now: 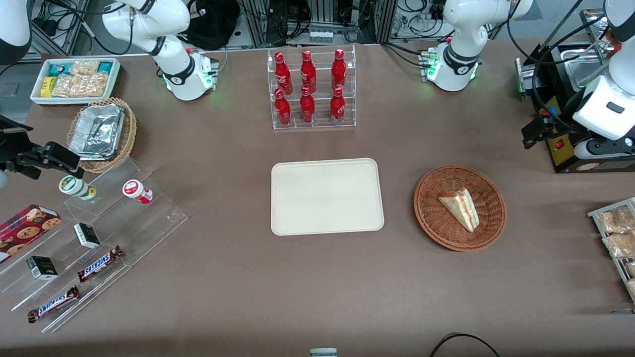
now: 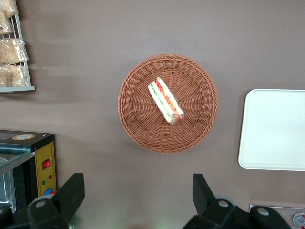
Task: Place sandwich from basket to tray
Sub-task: 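Move the left gripper over the wicker basket toward the wrapped sandwich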
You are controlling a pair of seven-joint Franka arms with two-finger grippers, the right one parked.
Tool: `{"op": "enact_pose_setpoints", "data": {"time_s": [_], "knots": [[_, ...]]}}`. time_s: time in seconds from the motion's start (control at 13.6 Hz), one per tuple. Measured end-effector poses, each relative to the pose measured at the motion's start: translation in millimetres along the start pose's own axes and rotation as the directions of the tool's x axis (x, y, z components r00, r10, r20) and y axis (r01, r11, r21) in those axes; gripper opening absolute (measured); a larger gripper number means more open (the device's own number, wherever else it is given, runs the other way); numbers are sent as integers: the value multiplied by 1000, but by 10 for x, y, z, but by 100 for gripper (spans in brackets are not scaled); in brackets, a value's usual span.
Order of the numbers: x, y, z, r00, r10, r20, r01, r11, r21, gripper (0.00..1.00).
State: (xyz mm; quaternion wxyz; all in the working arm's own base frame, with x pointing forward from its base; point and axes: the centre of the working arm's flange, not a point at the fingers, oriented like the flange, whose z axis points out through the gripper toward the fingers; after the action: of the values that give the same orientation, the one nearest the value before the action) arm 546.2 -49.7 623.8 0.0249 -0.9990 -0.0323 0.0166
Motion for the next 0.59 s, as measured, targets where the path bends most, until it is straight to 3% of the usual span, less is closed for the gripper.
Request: {"op": "enact_pose_setpoints", "data": {"time_s": [0.3, 0.44, 0.59], "knots": [[35, -17, 133, 1000, -3, 26, 3, 1000, 2, 100], [159, -7, 392, 998, 0, 56, 0, 1000, -1, 100], [370, 23, 795, 998, 0, 63, 1, 1000, -12, 100]]}}
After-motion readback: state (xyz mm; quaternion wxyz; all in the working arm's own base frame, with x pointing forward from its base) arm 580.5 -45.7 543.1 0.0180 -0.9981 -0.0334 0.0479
